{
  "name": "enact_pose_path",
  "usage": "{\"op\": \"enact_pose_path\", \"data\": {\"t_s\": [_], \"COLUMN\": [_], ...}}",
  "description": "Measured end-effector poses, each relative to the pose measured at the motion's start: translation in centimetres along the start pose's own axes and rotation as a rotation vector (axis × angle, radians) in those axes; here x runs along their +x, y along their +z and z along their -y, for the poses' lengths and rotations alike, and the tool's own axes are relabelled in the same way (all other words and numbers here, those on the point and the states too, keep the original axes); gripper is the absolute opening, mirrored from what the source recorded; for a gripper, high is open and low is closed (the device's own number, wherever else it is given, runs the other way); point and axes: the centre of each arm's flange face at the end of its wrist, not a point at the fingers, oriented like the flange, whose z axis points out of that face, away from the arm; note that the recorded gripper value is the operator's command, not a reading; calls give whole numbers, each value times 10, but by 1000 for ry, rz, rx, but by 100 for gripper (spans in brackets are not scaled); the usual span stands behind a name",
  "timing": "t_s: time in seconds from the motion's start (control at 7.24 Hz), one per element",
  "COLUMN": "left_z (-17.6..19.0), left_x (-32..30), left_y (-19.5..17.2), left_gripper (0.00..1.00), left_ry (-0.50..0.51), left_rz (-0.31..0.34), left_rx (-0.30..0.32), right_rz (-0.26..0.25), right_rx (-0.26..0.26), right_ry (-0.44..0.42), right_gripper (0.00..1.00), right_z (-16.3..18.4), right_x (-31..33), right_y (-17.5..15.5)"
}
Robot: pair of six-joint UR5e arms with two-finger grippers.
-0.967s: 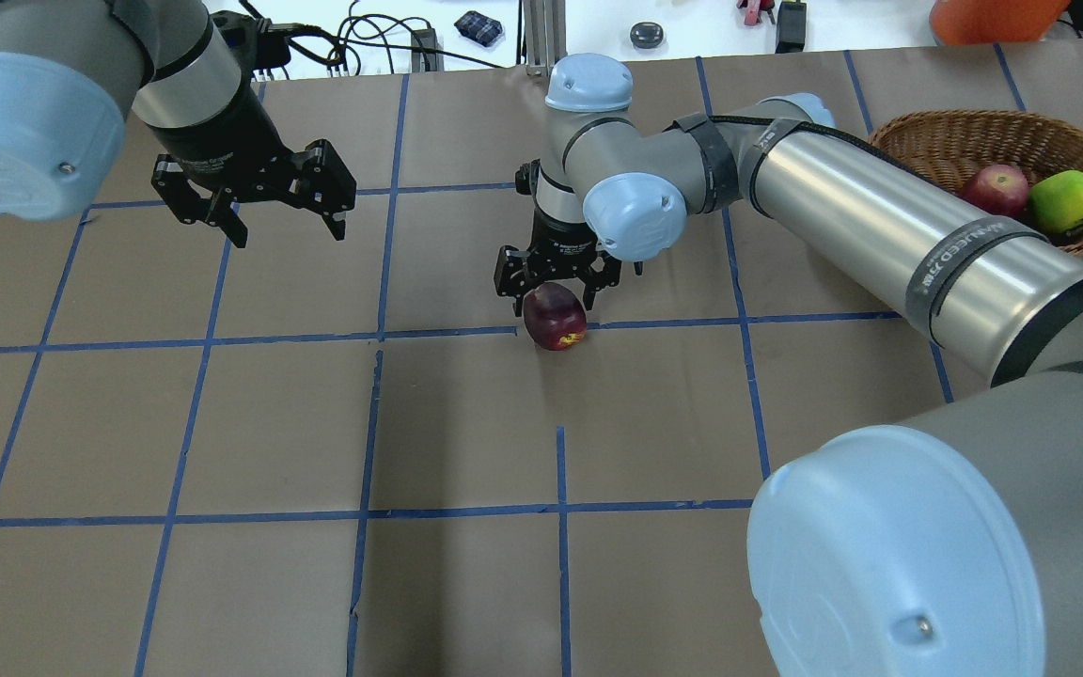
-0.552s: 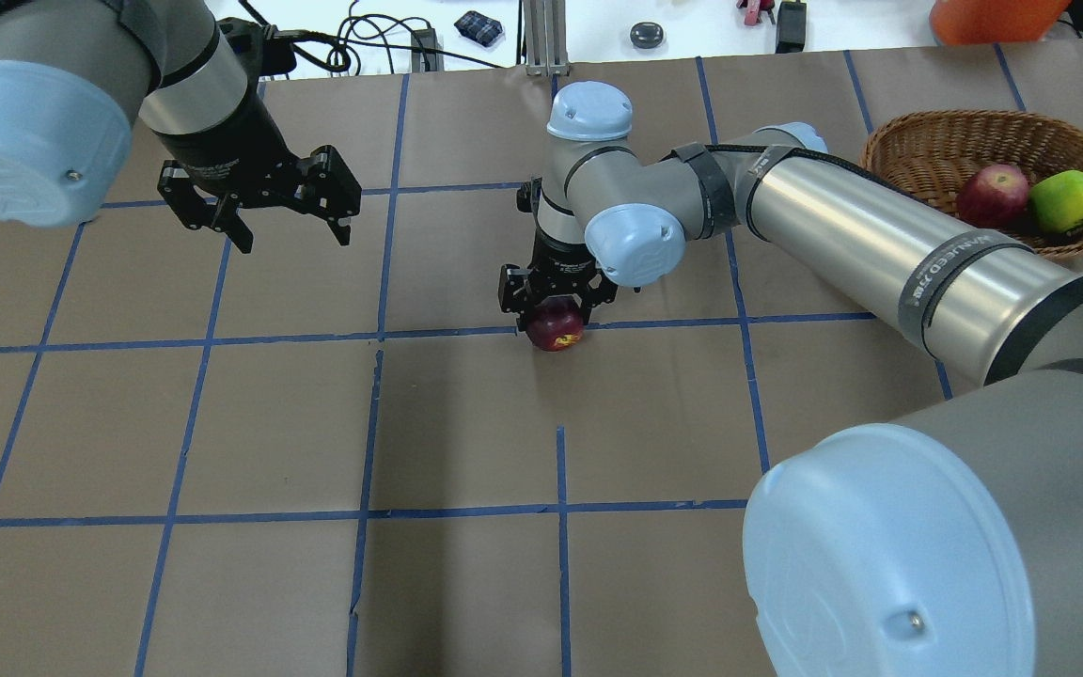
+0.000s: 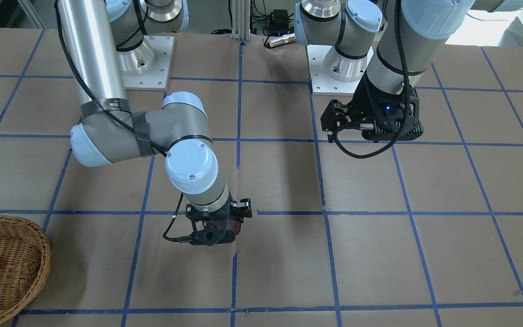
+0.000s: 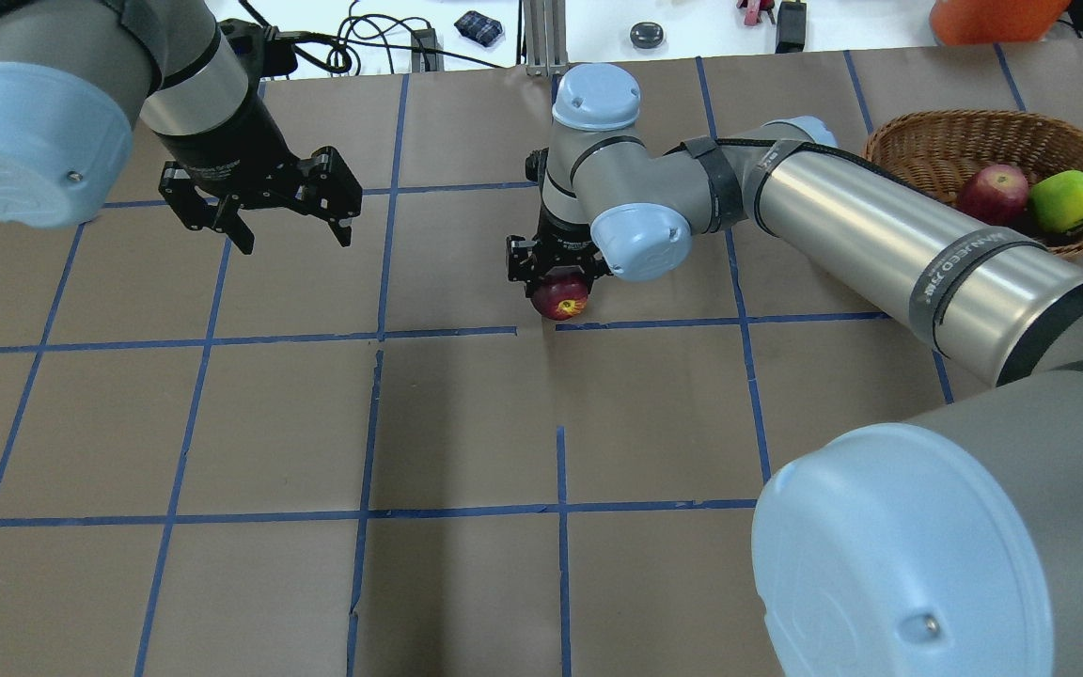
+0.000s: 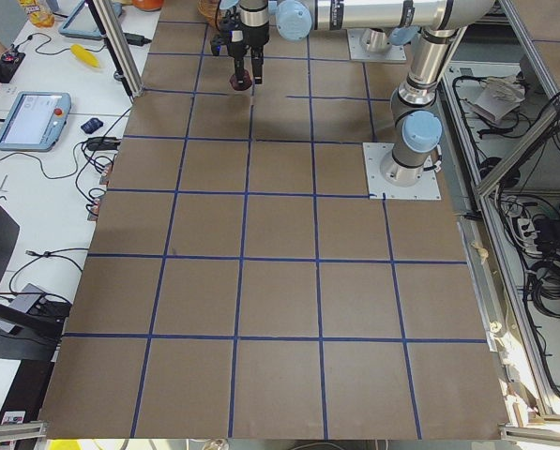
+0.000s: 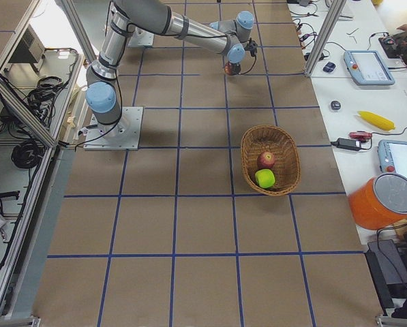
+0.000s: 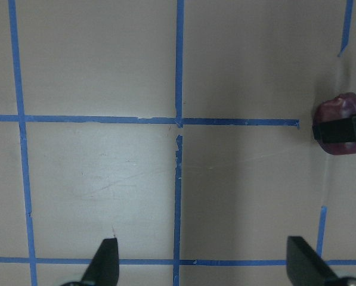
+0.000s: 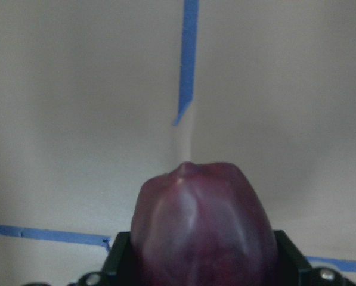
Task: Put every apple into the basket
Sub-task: 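Carry the dark red apple into the basket with the right gripper and release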
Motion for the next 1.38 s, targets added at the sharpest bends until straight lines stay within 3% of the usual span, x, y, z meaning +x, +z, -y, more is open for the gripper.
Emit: {"op": "enact_pose_path", "data": {"t_s": [0.28,0.55,0.83,1.24,1.38], "left_z": [0,0,0,1,1], "left_x": [0,-1,-1,-1,-1], "left_y": [0,0,-1,-2,-2], "left_gripper": [100,100,100,100,100], "left_ry": [0,1,1,2,2], "left_rz": [0,2,2,2,2], "left_rx": [0,0,1,4,5], "right_rz": [-62,-118,-178,-262,-284], "right_rx": [-20,-13,0,30,45], "right_ry": [98,116,67,24,23], "right_gripper": [0,0,0,0,26], "right_z": [8,12,24,49,57], "right_x": [115,249,336,380,387], "right_y": [-88,-140,-135,-101,-88]}}
